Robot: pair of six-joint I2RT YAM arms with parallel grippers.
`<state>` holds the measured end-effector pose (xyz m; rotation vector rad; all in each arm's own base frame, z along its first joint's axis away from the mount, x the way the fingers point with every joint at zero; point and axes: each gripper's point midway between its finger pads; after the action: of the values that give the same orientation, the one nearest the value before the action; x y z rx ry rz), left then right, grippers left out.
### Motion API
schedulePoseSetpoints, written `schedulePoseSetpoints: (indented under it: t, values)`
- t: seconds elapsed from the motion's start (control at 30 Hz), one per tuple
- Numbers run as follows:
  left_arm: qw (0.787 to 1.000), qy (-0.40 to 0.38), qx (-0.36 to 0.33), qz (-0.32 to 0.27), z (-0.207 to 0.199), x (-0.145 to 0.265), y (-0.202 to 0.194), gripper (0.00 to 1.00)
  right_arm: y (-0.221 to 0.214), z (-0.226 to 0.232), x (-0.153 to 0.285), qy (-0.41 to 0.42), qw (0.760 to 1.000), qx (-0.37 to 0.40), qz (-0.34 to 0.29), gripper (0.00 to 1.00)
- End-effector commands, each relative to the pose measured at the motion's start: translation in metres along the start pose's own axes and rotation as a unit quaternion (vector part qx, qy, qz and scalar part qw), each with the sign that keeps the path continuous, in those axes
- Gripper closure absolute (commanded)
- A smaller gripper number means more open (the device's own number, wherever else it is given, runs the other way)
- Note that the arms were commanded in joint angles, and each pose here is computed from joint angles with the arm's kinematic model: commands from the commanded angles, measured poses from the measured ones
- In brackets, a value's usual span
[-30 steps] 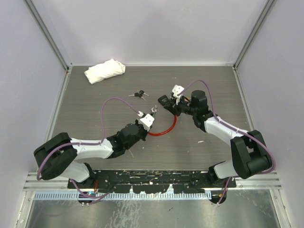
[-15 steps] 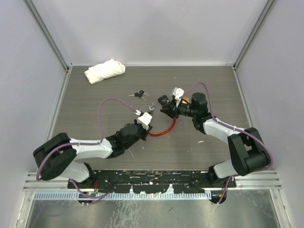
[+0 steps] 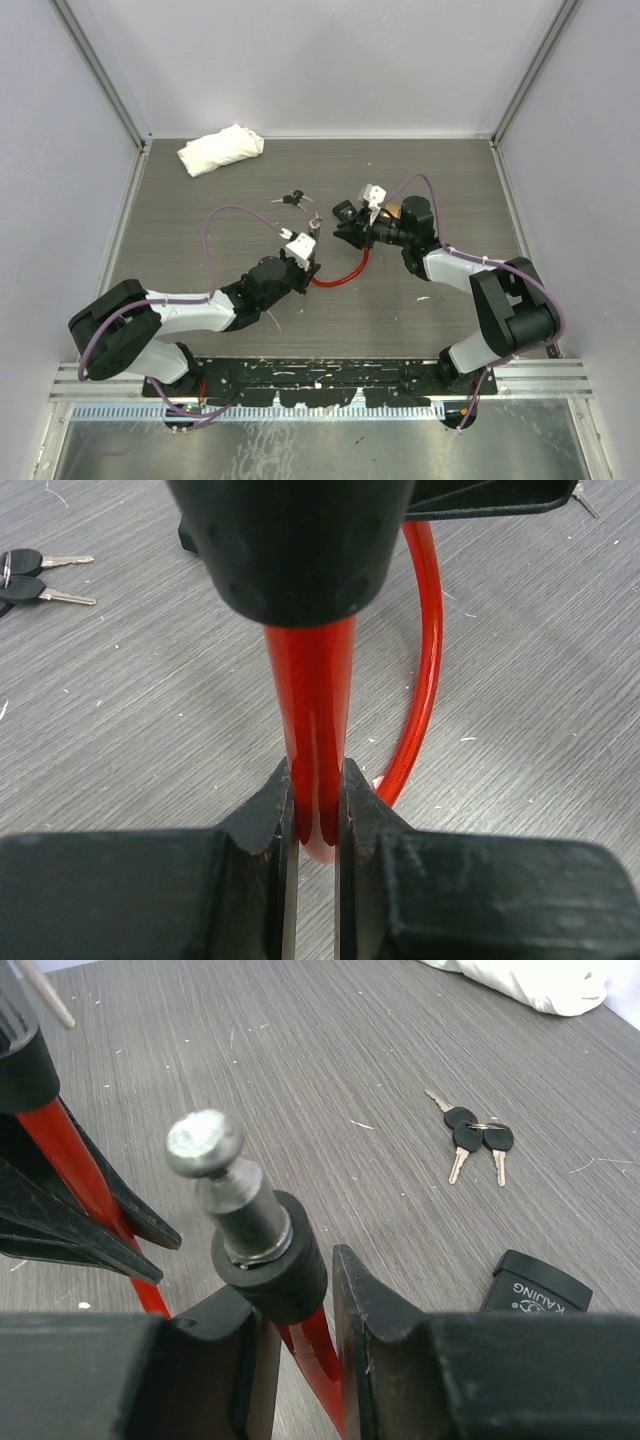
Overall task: Lock with the key
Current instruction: Adjust the lock.
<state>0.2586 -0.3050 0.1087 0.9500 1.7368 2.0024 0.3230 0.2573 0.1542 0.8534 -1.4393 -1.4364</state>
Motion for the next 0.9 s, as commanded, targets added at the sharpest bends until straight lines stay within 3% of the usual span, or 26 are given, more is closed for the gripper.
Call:
schedulePoseSetpoints:
  t: [0.0, 0.1, 0.13, 0.47, 0.87]
  values:
    - [0.998, -0.05, 0.03, -0.014, -0.01, 0.002, 0.008, 1.0, -0.04, 0.028, 0.0, 0.043, 0.996, -0.06, 0.05, 0.75]
    - [0.997, -0.068, 0.038, -0.012, -0.006, 0.005, 0.011, 1.0, -0.039, 0.021, -0.002, 0.019, 0.997, 0.0, 0.07, 0.97]
    - [0.996, -0.073, 0.04, -0.011, -0.005, 0.006, 0.012, 1.0, -0.036, 0.018, -0.002, 0.007, 0.997, 0.018, 0.077, 0.99]
    - [0.991, -0.128, 0.035, 0.008, 0.001, 0.031, 0.039, 1.0, -0.002, -0.006, 0.016, -0.092, 0.965, 0.186, 0.158, 0.99]
    - [0.976, -0.166, 0.014, 0.139, -0.007, 0.044, 0.033, 1.0, 0.014, -0.008, 0.023, -0.085, 0.942, 0.216, 0.242, 0.99]
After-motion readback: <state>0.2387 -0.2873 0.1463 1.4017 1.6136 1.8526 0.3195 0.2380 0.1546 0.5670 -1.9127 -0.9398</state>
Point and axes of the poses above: each gripper's point midway between its finger pads, its own x axis back along the fingers, its own z axis along the line the jaws close on, y = z × x, and after that the axes turned 4 degrees about -x, right-handed
